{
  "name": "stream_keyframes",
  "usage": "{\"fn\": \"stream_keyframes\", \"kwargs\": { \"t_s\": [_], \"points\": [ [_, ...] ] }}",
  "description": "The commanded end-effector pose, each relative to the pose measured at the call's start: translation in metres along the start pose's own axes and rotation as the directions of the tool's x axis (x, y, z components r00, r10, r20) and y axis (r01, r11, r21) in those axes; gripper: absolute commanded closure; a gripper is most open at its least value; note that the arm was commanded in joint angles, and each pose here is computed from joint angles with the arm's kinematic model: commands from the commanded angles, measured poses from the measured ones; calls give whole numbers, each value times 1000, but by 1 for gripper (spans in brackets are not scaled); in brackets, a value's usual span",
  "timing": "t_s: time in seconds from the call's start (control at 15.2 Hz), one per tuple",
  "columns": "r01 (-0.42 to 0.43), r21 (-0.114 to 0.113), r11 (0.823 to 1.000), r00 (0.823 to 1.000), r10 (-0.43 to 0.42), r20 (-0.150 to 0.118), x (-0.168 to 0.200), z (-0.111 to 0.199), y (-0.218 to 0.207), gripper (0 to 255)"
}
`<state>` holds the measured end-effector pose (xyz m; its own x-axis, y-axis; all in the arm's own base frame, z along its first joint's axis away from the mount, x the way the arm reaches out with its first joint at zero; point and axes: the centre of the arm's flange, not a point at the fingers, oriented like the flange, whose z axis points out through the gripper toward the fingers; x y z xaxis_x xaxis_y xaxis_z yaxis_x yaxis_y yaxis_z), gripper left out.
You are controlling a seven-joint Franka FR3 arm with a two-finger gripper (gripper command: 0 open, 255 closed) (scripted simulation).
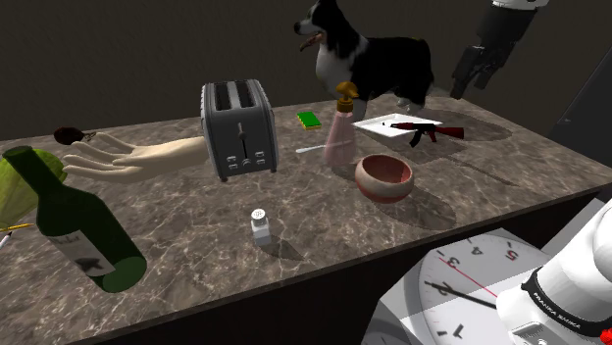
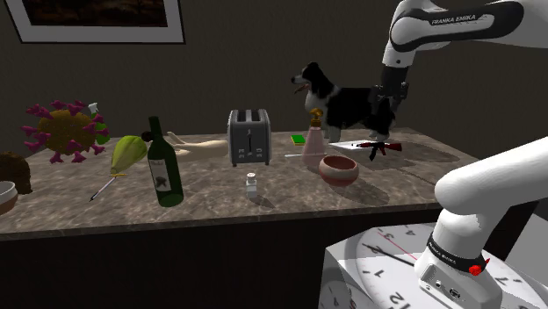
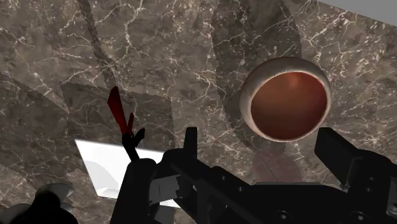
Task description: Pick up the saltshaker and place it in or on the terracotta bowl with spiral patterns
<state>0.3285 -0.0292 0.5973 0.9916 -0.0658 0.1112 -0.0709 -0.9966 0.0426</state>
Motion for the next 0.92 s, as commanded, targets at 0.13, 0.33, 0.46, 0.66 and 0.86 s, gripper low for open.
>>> {"fn": "stream_keyframes", "kwargs": {
  "t_s": [0.13, 0.33, 0.46, 0.66, 0.86],
  "points": [
    [-1, 2, 1000, 1000, 1, 6, 6, 9, -24, 0],
    [-2, 6, 1000, 1000, 2, 14, 15, 24, -60, 0],
    [-3, 8, 1000, 1000, 3, 19, 20, 33, -83, 0],
    [-4, 11, 1000, 1000, 4, 28, 29, 47, -119, 0],
    [-6, 14, 1000, 999, 5, 36, 38, 61, -155, 0]
  ]
}}
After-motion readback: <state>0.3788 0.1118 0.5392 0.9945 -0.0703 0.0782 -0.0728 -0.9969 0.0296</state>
